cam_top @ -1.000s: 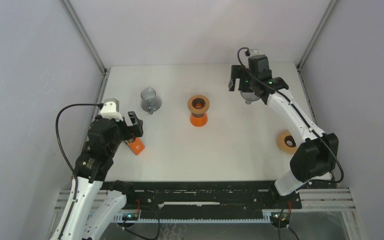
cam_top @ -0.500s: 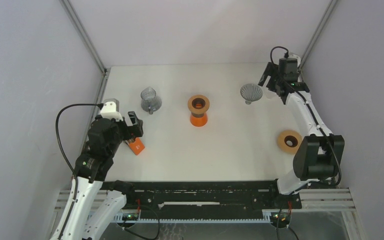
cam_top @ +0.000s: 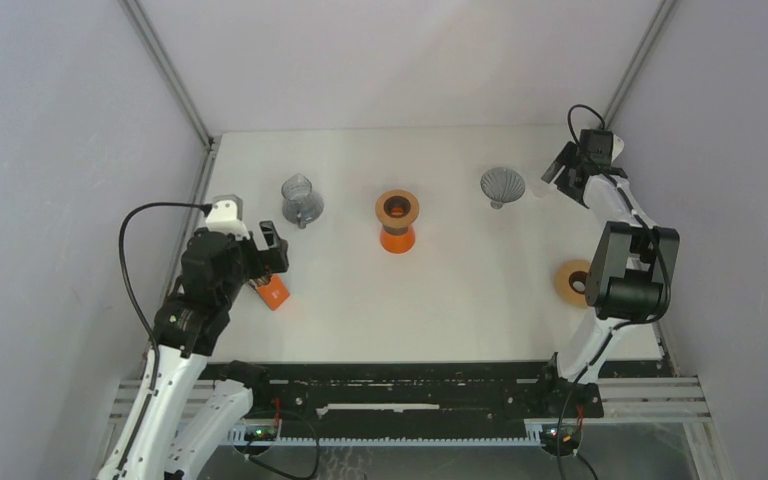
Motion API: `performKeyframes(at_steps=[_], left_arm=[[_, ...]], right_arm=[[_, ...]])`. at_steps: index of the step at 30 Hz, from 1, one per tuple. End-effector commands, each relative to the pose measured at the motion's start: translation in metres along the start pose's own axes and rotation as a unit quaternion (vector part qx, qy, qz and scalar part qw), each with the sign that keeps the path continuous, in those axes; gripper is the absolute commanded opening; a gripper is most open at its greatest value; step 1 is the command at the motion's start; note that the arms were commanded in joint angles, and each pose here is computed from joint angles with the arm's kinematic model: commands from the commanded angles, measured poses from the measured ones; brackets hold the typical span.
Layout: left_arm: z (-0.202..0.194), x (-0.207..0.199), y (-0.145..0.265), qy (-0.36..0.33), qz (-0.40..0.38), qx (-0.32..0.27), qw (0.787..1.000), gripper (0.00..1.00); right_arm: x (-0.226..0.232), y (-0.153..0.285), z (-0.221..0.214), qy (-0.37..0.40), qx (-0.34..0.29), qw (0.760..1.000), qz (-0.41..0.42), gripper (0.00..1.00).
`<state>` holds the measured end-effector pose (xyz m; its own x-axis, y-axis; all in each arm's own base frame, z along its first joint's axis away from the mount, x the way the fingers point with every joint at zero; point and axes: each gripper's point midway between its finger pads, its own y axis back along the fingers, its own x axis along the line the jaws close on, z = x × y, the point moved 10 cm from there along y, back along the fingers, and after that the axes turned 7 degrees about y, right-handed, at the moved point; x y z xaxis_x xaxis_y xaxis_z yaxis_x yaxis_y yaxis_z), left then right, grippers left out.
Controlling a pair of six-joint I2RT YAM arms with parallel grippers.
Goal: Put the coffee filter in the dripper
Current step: Pick up the coffee dripper from the center of the board.
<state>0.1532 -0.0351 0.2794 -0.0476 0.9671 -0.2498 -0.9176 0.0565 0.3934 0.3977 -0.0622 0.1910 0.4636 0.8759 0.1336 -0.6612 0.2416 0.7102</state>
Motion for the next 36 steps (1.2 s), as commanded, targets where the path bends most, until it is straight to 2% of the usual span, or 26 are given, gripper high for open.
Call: performKeyframes(at_steps=[1, 19, 23, 34, 36], left_arm=[[-0.003, 0.001, -0.007, -0.004, 0.000, 0.004, 1.000, 1.00], [-0.005, 0.001, -0.017, -0.006, 0.009, 0.026, 1.000, 1.00], [-0.005, 0.002, -0.017, -0.006, 0.011, 0.025, 1.000, 1.00], [-0.005, 0.003, -0.016, -0.003, 0.011, 0.022, 1.000, 1.00], [-0.004, 0.003, -0.015, -0.003, 0.011, 0.021, 1.000, 1.00]], right_arm=[[0.003, -0.008, 0.029, -0.032, -0.046, 0.998, 0.024, 0.83], [-0.002, -0.062, 0.027, -0.055, 0.001, 0.997, 0.049, 0.56], [-0.003, -0.067, 0.026, -0.055, 0.003, 0.997, 0.049, 0.45], [-0.006, -0.048, 0.037, -0.048, -0.015, 0.998, 0.047, 0.03], [-0.006, -0.043, 0.039, -0.048, -0.017, 0.998, 0.047, 0.00]])
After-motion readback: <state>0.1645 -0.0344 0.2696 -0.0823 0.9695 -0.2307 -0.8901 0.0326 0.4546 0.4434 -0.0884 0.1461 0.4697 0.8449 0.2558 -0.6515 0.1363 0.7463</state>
